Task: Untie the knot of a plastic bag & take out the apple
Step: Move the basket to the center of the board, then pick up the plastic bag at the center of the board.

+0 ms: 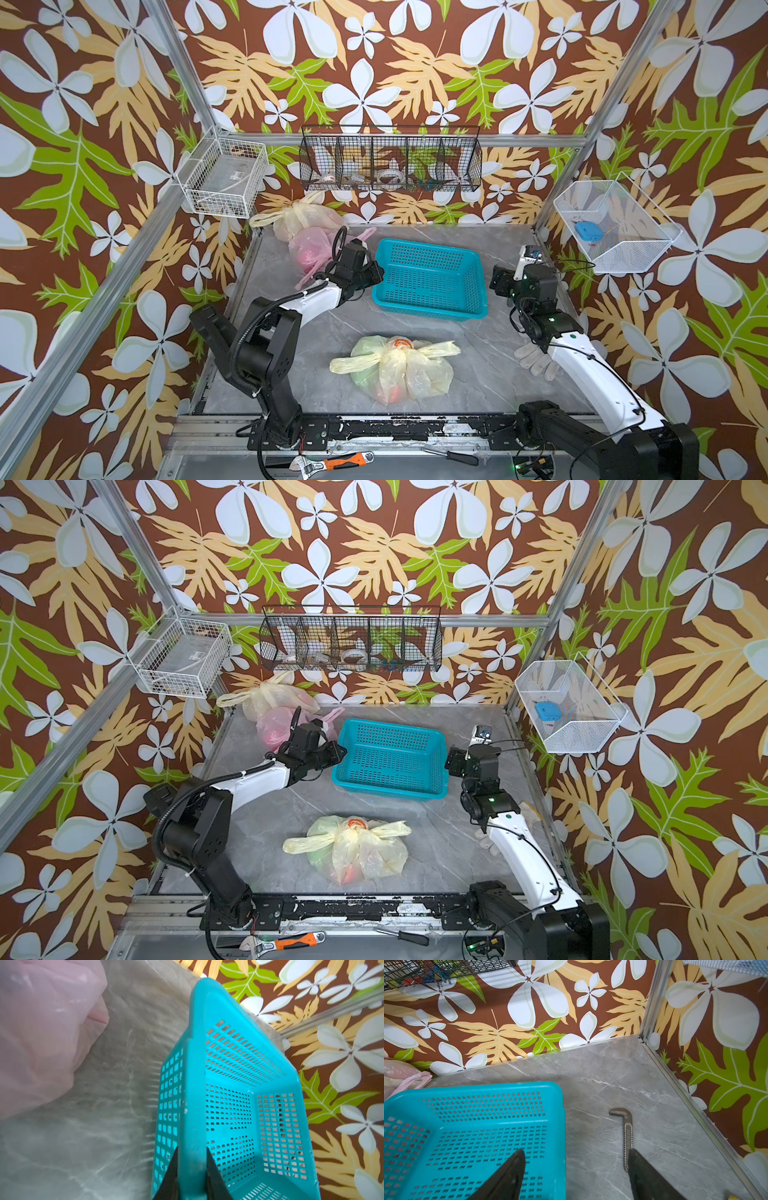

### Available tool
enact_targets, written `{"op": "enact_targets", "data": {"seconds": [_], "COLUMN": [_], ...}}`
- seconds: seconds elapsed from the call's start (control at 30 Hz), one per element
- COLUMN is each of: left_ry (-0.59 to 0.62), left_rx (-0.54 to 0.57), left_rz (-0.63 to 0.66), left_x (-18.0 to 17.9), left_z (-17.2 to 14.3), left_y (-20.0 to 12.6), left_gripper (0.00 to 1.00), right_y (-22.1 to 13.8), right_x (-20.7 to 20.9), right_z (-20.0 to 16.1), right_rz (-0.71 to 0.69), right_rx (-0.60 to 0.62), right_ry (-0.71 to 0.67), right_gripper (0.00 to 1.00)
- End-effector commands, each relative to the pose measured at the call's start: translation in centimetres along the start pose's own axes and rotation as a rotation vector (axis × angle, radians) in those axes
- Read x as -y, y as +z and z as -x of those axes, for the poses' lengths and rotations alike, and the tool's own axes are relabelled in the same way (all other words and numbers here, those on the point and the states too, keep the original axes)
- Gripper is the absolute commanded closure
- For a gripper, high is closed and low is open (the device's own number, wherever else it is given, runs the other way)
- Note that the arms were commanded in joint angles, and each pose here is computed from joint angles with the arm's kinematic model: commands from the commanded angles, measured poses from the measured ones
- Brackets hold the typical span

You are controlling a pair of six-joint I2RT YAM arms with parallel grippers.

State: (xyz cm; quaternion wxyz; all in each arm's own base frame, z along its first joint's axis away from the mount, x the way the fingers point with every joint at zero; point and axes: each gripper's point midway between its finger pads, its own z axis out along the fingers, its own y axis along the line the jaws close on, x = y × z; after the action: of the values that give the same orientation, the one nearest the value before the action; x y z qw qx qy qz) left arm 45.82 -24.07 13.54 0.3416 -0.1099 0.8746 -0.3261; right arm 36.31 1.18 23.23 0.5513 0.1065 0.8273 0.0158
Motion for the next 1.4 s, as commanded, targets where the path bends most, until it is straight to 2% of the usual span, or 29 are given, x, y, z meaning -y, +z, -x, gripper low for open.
{"op": "enact_targets", "data": {"seconds": [0.0, 0.2, 0.37, 0.47, 0.57, 0.67, 0.77, 0.83, 0.93, 1.07, 1.1, 1.2, 1.27, 1.37], "left_ry": [-0.133, -0.236, -0.2, -0.158, -0.104, -0.066, -0.032, -0.018, 0.009, 0.046, 0.051, 0.053, 0.067, 0.102], "left_rx": [0.096, 0.21, 0.196, 0.164, 0.163, 0.154, 0.152, 0.157, 0.163, 0.155, 0.153, 0.133, 0.114, 0.114], "left_rz": [-0.118, -0.165, -0.113, -0.063, -0.035, -0.041, -0.04, -0.037, -0.031, -0.01, -0.001, 0.001, 0.013, 0.037], "left_x": [3.6, 5.3, 5.5, 4.8, 4.7, 4.8, 4.7, 4.3, 3.8, 2.6, 2.1, 0.5, -0.6, -1.4], "left_z": [3.1, 5.7, 6.0, 5.5, 5.6, 6.0, 6.7, 7.0, 7.2, 6.9, 6.7, 6.0, 5.3, 4.8], "left_y": [1.8, 5.9, 10.0, 11.3, 10.4, 8.9, 7.1, 5.7, 3.5, 0.7, 0.1, -1.8, -3.0, -4.7], "left_gripper": [1.0, 1.0, 0.99, 0.71, 0.56, 0.43, 0.43, 0.43, 0.44, 0.44, 0.44, 0.44, 0.44, 0.44], "right_y": [-0.4, -1.1, -2.1, -3.1, -4.9, -7.8, -10.9, -12.5, -14.8, -17.0, -17.1, -16.9, -16.1, -13.6], "right_x": [-1.0, -2.4, -4.2, -6.3, -9.0, -12.6, -16.4, -18.7, -22.4, -25.9, -26.1, -25.4, -24.5, -24.6], "right_z": [-0.9, -3.1, -4.8, -5.8, -6.8, -6.9, -7.4, -8.6, -11.3, -15.9, -17.3, -21.9, -23.5, -21.7], "right_rz": [0.054, 0.111, 0.208, 0.316, 0.452, 0.625, 0.748, 0.807, 0.93, 1.024, 1.024, 1.001, 0.944, 0.823], "right_rx": [-0.052, -0.126, -0.165, -0.207, -0.239, -0.205, -0.188, -0.225, -0.336, -0.498, -0.546, -0.728, -0.775, -0.664], "right_ry": [0.038, 0.036, 0.057, 0.042, -0.016, -0.112, -0.261, -0.354, -0.455, -0.58, -0.616, -0.734, -0.804, -0.847], "right_gripper": [0.22, 0.23, 0.24, 0.22, 0.19, 0.21, 0.21, 0.18, 0.15, 0.03, 0.0, 0.01, 0.15, 0.5]}}
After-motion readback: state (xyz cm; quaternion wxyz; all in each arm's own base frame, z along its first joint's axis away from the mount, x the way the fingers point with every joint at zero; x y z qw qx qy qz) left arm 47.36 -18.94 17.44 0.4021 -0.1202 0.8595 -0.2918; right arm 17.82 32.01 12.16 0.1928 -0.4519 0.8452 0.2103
